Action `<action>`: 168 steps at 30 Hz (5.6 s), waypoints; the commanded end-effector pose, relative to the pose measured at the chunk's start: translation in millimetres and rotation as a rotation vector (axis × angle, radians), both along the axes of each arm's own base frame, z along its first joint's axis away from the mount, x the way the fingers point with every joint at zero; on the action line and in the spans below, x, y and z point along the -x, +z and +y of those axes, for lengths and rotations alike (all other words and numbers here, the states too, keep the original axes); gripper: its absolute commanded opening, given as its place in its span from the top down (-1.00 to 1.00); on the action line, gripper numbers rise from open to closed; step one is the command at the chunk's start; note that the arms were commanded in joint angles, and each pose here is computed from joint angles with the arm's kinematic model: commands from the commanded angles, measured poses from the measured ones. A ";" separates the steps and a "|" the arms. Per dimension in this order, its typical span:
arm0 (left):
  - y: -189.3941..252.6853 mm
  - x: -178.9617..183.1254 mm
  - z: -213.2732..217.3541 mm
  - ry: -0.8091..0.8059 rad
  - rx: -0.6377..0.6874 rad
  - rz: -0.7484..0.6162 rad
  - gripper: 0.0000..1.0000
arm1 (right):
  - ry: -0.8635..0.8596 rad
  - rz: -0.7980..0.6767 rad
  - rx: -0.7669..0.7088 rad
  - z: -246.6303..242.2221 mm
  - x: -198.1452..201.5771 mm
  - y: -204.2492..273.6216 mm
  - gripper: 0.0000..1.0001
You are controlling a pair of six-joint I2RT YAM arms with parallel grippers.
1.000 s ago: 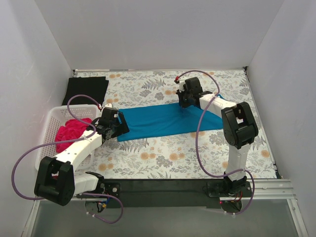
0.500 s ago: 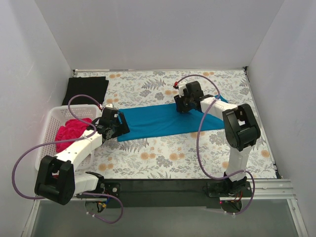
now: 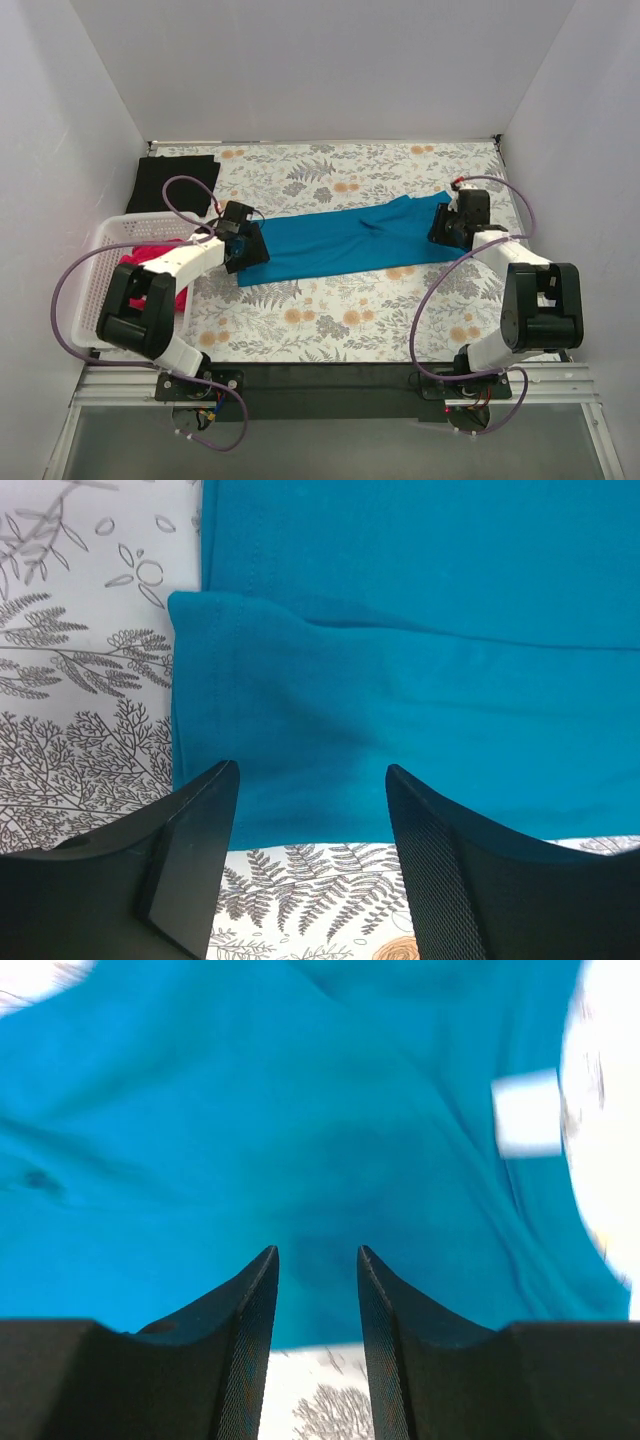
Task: Fold and stack the t-shirts
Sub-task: Fold the tshirt
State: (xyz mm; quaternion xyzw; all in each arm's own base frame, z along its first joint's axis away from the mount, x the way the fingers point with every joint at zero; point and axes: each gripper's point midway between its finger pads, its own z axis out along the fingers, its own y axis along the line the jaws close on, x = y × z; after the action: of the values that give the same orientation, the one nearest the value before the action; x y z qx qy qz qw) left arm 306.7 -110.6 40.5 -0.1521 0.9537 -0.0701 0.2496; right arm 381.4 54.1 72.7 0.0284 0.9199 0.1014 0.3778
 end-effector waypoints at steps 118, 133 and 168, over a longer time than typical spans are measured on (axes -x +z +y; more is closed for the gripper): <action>-26.0 -217.5 -168.6 -0.084 0.436 -0.109 0.55 | 0.370 -0.025 -0.166 113.4 77.8 25.5 -0.08; 13.9 -214.1 -147.8 -0.035 0.406 -0.256 1.00 | 0.404 -0.010 -0.165 119.0 80.1 21.7 -0.07; 23.8 -218.2 -121.8 -0.028 0.258 -0.342 0.97 | 0.733 -0.191 0.048 204.1 39.7 24.9 -0.01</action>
State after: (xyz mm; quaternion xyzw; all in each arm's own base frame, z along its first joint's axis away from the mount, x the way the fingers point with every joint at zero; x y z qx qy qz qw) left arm 513.3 -238.7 41.7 -0.1592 0.8937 -0.2343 0.3479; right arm 316.2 232.8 78.7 -0.2707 0.8693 0.2215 0.3492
